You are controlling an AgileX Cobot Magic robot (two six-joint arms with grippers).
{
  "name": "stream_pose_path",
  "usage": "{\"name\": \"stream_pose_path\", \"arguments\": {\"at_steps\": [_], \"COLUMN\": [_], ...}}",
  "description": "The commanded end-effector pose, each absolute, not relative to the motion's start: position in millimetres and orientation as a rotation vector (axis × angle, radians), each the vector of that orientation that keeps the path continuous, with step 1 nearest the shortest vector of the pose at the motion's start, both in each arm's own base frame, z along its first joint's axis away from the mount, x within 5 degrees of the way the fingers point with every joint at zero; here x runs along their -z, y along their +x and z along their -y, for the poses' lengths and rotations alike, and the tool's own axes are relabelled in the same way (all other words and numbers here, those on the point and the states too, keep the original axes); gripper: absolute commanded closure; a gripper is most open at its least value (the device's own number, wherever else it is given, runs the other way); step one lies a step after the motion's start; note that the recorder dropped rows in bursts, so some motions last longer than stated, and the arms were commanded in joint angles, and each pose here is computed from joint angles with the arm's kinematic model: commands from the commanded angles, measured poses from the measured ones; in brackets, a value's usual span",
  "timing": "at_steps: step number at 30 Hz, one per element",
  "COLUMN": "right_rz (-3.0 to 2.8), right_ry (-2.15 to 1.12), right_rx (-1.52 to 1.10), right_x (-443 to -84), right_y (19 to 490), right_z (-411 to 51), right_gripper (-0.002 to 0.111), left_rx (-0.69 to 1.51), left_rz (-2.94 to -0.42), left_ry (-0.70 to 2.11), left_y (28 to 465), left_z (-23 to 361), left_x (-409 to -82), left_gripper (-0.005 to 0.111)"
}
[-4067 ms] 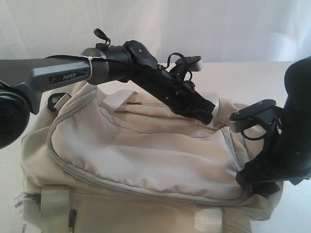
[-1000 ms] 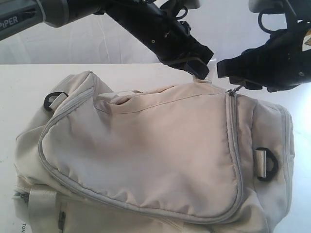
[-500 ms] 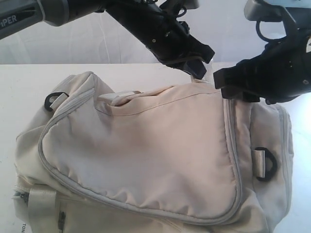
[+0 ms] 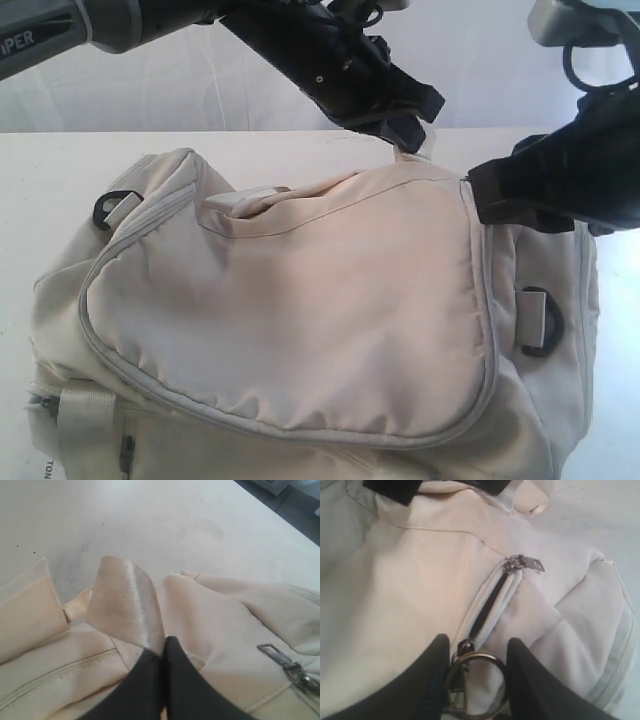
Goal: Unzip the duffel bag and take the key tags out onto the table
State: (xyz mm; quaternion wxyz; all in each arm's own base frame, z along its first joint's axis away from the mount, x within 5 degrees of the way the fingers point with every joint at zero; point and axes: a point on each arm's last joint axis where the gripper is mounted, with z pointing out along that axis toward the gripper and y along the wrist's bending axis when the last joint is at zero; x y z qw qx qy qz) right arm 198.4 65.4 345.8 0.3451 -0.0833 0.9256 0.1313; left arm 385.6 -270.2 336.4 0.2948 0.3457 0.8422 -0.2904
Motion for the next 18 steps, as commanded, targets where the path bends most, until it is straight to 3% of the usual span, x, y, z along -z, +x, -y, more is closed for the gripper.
{"name": "stream_pose_path", "arguments": {"at_steps": [1,18], "right_rz": [-2.413,-2.419], "right_ry": [-0.238,-0.243], "right_rx": [-0.343,-0.495], "right_x": [-350,-323], "right_y": [185,136], "right_z": [-62,-60], "right_gripper": [0.085,0.085], "left_rx": [0.708,0.662], "left_rz": [-2.217,-2.227], "left_ry": [0.853,0.829], "left_y": [388,390], "left_z": [263,261], "left_x": [-350,-349], "left_gripper": [0.107,0.107]}}
